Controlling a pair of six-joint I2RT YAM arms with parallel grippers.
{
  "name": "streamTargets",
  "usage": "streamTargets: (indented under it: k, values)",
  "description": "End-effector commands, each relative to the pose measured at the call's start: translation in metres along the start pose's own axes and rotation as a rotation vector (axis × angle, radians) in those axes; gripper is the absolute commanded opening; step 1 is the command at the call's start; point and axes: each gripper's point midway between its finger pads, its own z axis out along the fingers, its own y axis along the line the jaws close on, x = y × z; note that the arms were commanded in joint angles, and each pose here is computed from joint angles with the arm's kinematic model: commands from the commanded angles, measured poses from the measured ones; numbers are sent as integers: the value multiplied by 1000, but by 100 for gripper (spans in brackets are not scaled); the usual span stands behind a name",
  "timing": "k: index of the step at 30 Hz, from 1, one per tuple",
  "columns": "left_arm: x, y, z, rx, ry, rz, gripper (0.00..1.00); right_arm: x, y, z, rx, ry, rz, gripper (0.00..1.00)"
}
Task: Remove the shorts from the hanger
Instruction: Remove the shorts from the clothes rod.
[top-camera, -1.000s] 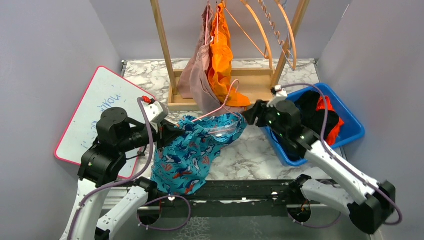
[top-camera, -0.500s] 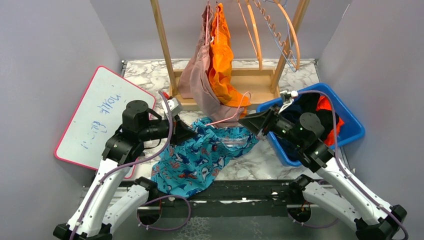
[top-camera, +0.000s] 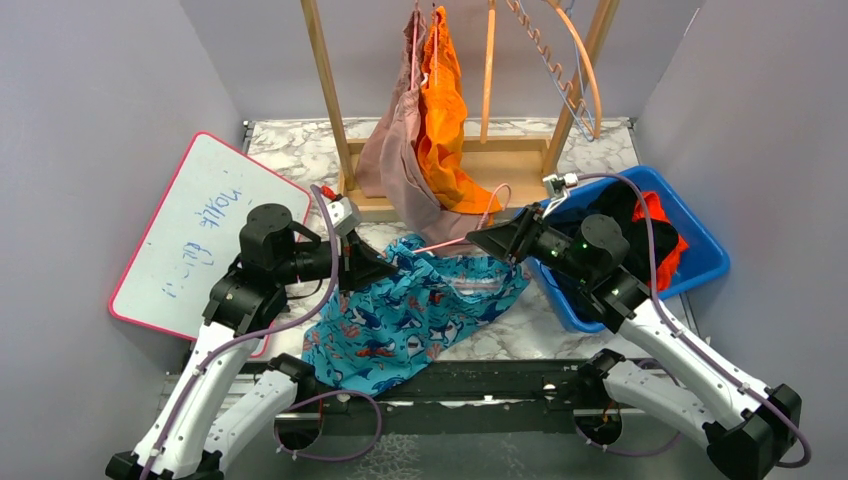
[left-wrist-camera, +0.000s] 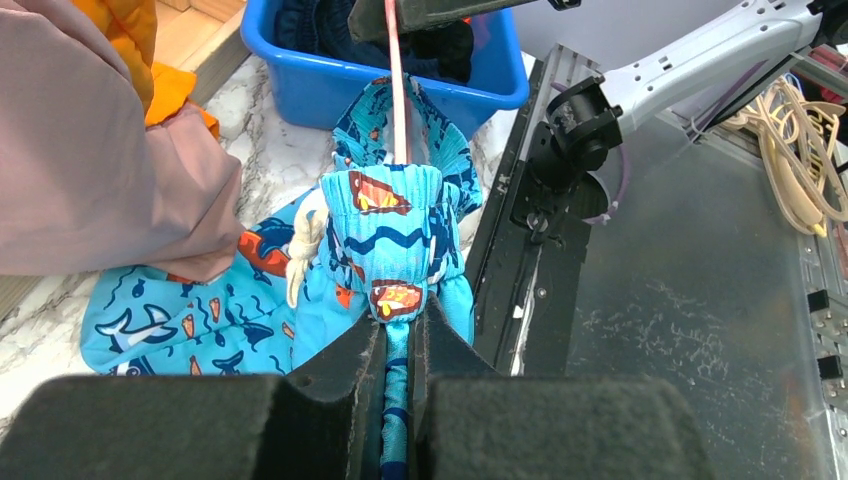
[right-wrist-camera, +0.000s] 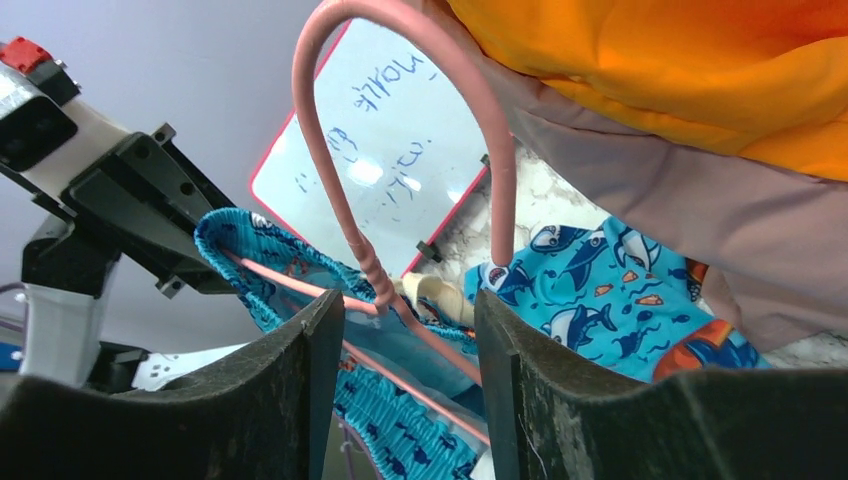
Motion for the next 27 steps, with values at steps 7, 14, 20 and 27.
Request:
streamTargets:
  k: [7,14,20,27]
  values:
    - [-12,-9,2,60,-38,41,0,-9,-2,6,11,-50,24,45]
    - [-13,0,2,12,-43,23,0,-15,-12,5,91,-70,35,57]
    - [-20,16,3,-85,-57,8,0,-12,-18,6,172,-64,8,54]
    - [-12,20,9,-68,-29,-14,0,-14,-13,14,208,-102,-10,52]
